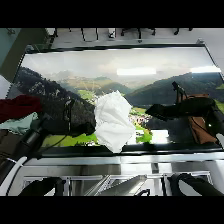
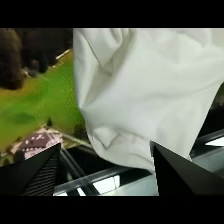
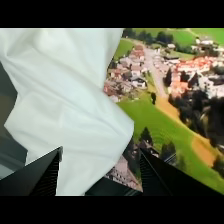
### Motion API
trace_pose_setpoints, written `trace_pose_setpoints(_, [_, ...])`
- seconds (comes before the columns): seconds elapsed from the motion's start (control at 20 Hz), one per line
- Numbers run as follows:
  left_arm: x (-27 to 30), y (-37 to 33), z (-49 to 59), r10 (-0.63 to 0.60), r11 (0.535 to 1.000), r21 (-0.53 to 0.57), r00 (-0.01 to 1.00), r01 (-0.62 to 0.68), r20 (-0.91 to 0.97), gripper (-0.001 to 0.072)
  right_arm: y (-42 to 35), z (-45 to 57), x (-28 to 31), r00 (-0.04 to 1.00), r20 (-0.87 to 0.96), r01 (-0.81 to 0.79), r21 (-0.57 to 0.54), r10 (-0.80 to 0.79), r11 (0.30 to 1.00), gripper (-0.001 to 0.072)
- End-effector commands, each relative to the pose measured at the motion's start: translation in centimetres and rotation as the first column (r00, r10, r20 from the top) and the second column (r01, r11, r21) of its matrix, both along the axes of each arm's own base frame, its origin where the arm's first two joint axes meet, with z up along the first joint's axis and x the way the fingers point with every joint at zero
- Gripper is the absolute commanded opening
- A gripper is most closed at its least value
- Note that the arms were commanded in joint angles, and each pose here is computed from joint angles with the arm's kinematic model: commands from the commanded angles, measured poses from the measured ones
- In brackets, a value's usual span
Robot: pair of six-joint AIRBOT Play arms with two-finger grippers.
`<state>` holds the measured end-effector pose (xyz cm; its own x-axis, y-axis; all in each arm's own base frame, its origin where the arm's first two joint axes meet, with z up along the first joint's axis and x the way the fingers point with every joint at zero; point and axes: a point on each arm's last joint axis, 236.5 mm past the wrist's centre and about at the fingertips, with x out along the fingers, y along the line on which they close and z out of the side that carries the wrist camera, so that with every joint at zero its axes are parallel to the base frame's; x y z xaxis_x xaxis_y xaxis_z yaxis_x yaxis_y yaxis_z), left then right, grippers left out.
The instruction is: Fold the shirts.
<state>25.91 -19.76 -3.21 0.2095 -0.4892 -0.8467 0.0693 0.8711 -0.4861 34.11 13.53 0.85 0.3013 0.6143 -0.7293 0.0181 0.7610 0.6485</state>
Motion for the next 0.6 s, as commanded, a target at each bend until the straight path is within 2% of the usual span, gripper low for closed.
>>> trace_pose_setpoints(0.0, [0.3, -1.0, -3.8, 0.116, 0.992, -0.058, 0.991, -0.112, 0.073, 0.0612, 0.5, -3.9, 3.3, 0.998, -0.023, 0.06, 0.004, -0.06, 0.998, 0.055])
trace_pose_setpoints(0.05, [0.1, -1.9, -4.6, 0.091, 0.995, -0.045, 0.994, -0.088, 0.065, 0.0594, 0.8, -4.9, 4.1, 0.997, -0.025, 0.068, -0.005, -0.068, 0.998, 0.055])
trace_pose_setpoints(0.35, [0.6, -5.2, -8.0, -0.008, 1.0, 0.017, 1.0, 0.008, -0.005, 0.0593, 5.6, -8.4, 7.9, 0.999, -0.047, 0.0, -0.013, -0.001, 1.0, 0.0549])
trace_pose_setpoints(0.4, [0.6, -5.3, -8.4, -0.014, 1.0, 0.025, 1.0, 0.014, -0.021, 0.0498, 6.6, -8.9, 8.4, 0.999, -0.049, -0.018, -0.013, 0.018, 1.0, 0.0549])
trace_pose_setpoints(0.45, [0.6, -5.2, -8.8, -0.029, 0.999, 0.04, 0.999, 0.03, -0.029, 0.0209, 7.4, -9.3, 8.7, 0.998, -0.058, -0.025, -0.009, 0.024, 1.0, 0.0549])
trace_pose_setpoints(0.5, [0.5, -5.2, -8.9, -0.044, 0.998, 0.05, 0.999, 0.045, -0.031, 0.0012, 8.2, -9.8, 9.2, 0.997, -0.066, -0.032, -0.007, 0.031, 0.999, 0.0549])
trace_pose_setpoints(0.55, [0.5, -5.1, -8.8, -0.053, 0.997, 0.056, 0.998, 0.054, -0.024, 0.0015, 8.7, -10.2, 9.5, 0.997, -0.069, -0.04, -0.004, 0.04, 0.999, 0.0549])
